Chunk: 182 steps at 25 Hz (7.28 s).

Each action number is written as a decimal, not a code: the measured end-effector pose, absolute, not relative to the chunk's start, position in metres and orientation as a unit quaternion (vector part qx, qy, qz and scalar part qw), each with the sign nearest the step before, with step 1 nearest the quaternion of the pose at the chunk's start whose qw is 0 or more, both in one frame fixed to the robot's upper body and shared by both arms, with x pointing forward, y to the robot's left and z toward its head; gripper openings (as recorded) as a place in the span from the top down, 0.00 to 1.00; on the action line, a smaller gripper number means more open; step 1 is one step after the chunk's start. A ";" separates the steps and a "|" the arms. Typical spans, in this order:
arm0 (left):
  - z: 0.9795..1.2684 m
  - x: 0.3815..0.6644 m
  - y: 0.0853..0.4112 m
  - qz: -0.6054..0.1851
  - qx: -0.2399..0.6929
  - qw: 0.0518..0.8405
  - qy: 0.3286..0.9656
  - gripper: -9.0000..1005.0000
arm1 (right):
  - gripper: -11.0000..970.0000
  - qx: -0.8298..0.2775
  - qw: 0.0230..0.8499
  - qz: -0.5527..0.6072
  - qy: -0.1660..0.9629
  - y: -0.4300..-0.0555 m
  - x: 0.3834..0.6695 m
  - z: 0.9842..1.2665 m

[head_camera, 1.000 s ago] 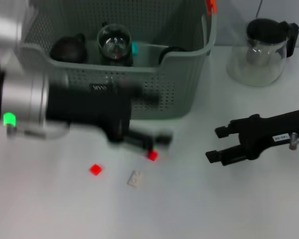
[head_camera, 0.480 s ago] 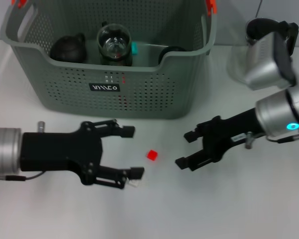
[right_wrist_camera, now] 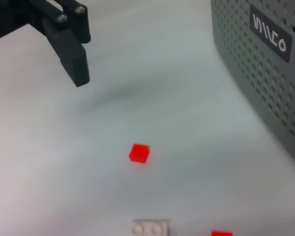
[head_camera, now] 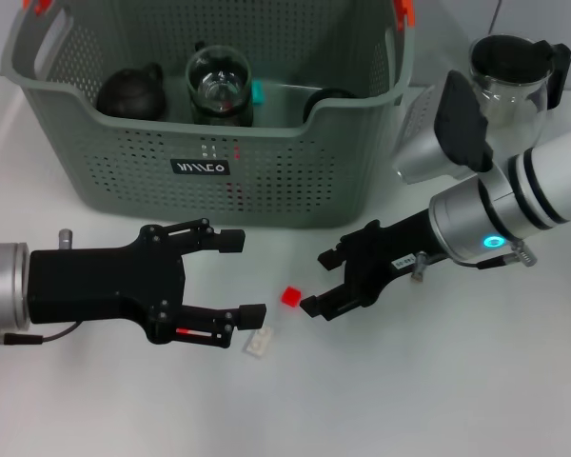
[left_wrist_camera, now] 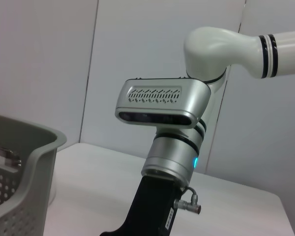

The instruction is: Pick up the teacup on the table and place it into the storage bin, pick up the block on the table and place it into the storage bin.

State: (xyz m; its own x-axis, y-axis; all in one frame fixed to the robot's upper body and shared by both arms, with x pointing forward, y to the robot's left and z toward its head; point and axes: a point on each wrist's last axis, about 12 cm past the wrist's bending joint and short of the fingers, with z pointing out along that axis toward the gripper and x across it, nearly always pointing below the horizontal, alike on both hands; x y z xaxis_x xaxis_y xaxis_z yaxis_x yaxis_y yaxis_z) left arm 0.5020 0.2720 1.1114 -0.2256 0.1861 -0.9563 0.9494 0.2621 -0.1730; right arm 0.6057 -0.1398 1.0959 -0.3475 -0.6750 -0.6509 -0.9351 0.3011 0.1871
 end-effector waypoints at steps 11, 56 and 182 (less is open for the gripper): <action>1.112 0.504 0.272 -0.424 0.431 0.452 0.656 0.06 | 0.37 -0.537 0.250 0.250 0.766 -0.118 0.603 1.082; 1.113 0.511 0.268 -0.421 0.430 0.455 0.656 0.06 | 0.78 -0.569 0.256 0.202 0.755 -0.097 0.595 1.068; 1.108 0.493 0.327 -0.362 0.371 0.483 0.706 0.06 | 0.53 -0.584 0.243 0.223 0.742 -0.068 0.568 1.096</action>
State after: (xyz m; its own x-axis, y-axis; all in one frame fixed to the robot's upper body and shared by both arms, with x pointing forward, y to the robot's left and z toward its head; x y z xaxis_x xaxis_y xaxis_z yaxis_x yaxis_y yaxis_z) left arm 0.4934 0.3266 1.1079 -0.2574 0.1749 -0.9503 0.8736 0.4625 -0.1515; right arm 0.5677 -0.0683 1.0959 -0.2002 -0.7587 -0.6198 -0.9746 0.2189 0.0469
